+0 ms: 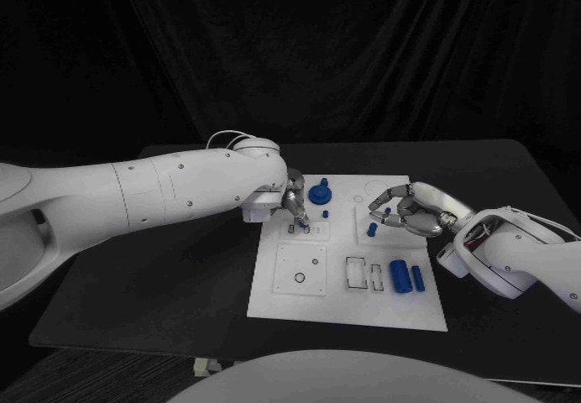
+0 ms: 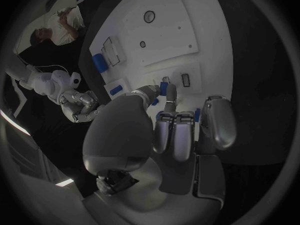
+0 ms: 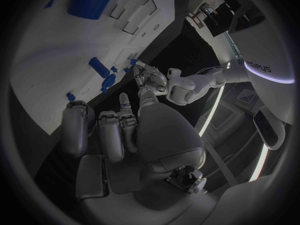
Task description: Assemble the parts on the task board
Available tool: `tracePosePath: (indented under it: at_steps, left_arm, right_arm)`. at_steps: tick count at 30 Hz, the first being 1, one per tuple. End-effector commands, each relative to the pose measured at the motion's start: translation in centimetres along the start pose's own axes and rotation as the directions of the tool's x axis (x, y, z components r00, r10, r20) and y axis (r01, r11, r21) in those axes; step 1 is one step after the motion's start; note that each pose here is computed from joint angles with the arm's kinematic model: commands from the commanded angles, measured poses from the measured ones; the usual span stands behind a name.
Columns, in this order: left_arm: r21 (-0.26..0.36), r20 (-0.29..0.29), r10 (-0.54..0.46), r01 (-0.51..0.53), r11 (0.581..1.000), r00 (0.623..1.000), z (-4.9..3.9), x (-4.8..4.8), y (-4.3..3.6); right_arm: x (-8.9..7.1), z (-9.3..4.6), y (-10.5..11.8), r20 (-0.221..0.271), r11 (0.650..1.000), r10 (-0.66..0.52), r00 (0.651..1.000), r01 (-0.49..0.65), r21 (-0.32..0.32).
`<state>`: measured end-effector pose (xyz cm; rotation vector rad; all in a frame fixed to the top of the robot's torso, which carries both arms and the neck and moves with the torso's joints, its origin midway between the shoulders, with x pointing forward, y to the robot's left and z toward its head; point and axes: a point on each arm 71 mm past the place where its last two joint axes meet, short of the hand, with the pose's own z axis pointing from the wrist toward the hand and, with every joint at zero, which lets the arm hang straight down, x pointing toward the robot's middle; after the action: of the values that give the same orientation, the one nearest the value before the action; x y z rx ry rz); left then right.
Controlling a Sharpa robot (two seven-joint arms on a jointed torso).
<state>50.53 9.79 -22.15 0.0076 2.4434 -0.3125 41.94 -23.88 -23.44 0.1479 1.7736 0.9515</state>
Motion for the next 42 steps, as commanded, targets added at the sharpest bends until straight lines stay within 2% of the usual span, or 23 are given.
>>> tracePosePath:
  at_steps: [1, 6, 12, 16, 25, 42]
  left_arm:
    - [-0.005, -0.057, 0.029, -0.03, 1.0, 0.998, 0.05, 0.07, -0.14]
    - [-0.024, -0.107, 0.059, -0.062, 0.998, 0.993, 0.34, 0.09, -0.23]
    - [-0.026, -0.197, 0.064, -0.07, 0.997, 0.978, 0.64, 0.17, -0.33]
    - [-0.031, -0.219, 0.063, -0.072, 0.997, 0.974, 0.74, -0.13, -0.37]
    - [-0.038, -0.22, 0.053, -0.063, 0.997, 0.974, 1.02, -0.68, -0.48]
    - [-0.014, -0.17, 0.018, -0.02, 1.0, 0.985, 1.33, -1.28, -0.93]
  right_arm:
    - [0.2, 0.0, -0.1, -0.009, 1.0, -0.002, 1.0, 0.003, 0.005]
    - [0.2, 0.1, 0.0, -0.01, 1.0, -0.002, 1.0, 0.002, 0.004]
    - [0.2, 0.1, 0.0, -0.011, 1.0, -0.002, 1.0, 0.002, 0.004]
    - [0.2, 0.1, 0.0, -0.011, 1.0, -0.002, 1.0, 0.002, 0.004]
    - [0.3, 0.1, 0.0, -0.012, 1.0, -0.002, 1.0, 0.002, 0.003]
    - [0.6, 0.0, -0.2, -0.022, 1.0, 0.002, 1.0, -0.002, 0.009]
